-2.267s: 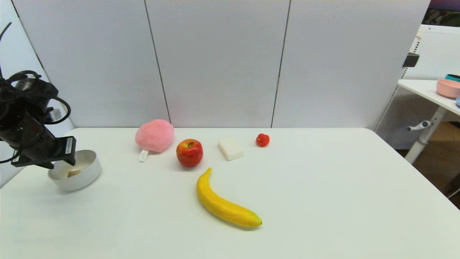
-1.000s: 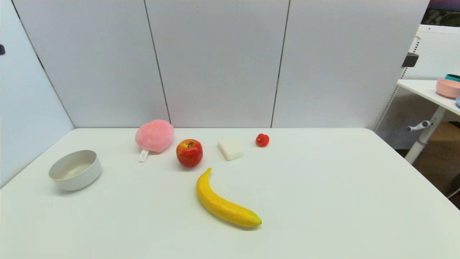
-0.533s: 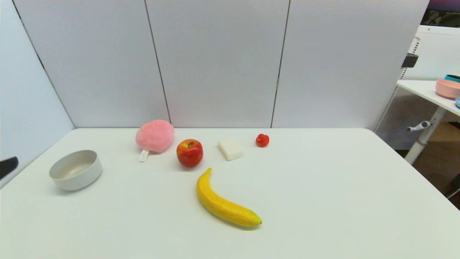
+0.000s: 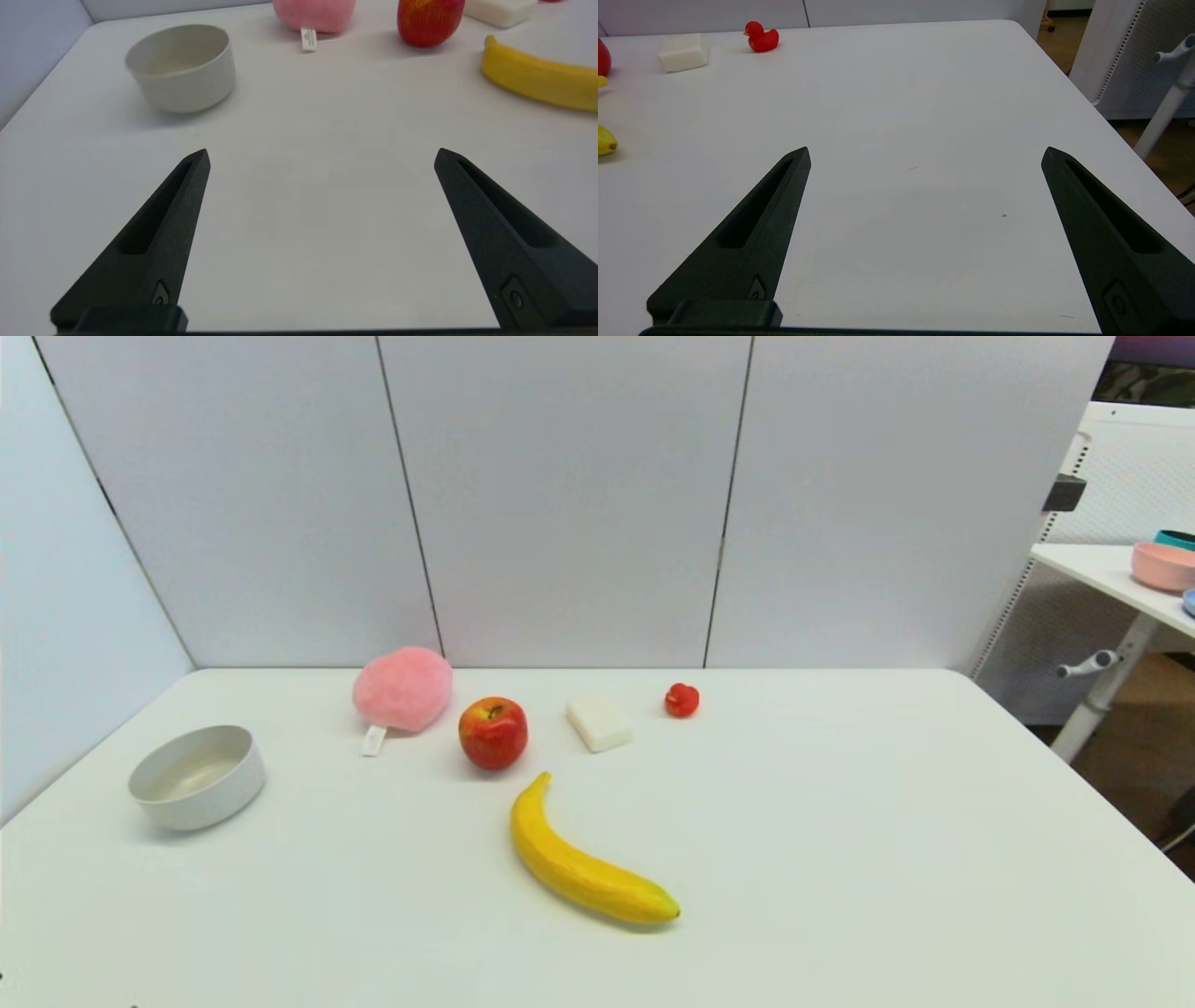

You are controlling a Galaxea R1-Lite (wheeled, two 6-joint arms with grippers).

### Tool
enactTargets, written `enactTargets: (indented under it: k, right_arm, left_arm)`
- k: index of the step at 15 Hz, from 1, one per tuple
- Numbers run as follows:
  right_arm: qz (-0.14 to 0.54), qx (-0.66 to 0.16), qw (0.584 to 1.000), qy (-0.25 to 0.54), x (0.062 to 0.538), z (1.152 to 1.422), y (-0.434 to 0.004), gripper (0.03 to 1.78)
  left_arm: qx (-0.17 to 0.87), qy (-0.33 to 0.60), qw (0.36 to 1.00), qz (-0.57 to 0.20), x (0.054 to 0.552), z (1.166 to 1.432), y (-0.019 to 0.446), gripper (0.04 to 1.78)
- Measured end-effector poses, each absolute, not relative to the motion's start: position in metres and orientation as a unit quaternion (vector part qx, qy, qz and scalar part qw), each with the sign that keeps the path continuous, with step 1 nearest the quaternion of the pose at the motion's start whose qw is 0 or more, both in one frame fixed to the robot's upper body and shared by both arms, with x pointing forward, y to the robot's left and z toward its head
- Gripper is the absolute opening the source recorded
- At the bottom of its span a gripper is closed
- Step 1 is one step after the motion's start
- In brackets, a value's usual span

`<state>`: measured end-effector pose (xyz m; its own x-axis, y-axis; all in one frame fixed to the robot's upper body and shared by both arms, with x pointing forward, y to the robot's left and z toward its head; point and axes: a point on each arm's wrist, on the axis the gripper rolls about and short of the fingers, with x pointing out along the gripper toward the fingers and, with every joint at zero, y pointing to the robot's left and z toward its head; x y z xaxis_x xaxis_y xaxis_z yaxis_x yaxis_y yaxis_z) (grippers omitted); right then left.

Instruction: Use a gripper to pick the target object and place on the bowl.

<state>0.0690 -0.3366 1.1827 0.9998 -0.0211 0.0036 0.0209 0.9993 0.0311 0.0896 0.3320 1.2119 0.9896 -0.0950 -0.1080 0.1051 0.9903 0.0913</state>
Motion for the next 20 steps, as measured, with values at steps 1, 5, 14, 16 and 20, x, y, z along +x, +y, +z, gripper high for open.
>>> enactTargets:
  k: [1, 5, 14, 16, 20]
  right_arm:
    - [-0.011, 0.015, 1.000, -0.002, 0.069, 1.183, -0.337, 1.71]
    - [-0.011, 0.015, 1.000, -0.002, 0.069, 1.183, -0.337, 1.71]
    - [-0.011, 0.015, 1.000, -0.002, 0.069, 1.183, -0.337, 1.71]
    - [-0.011, 0.015, 1.000, -0.002, 0.069, 1.183, -0.337, 1.71]
    - [-0.011, 0.015, 1.000, -0.002, 0.069, 1.183, -0.337, 1.71]
  left_arm:
    - [0.048, 0.045, 0.997, -0.038, 0.084, 1.203, 0.333, 1.69]
    - [0.035, 0.020, 0.999, -0.016, 0.072, 1.184, 0.333, 1.70]
    - [0.029, -0.001, 0.999, -0.014, 0.069, 1.182, 0.333, 1.71]
    - [0.029, -0.001, 0.999, -0.013, 0.069, 1.182, 0.333, 1.71]
    - [0.029, -0.001, 0.999, -0.014, 0.069, 1.182, 0.333, 1.71]
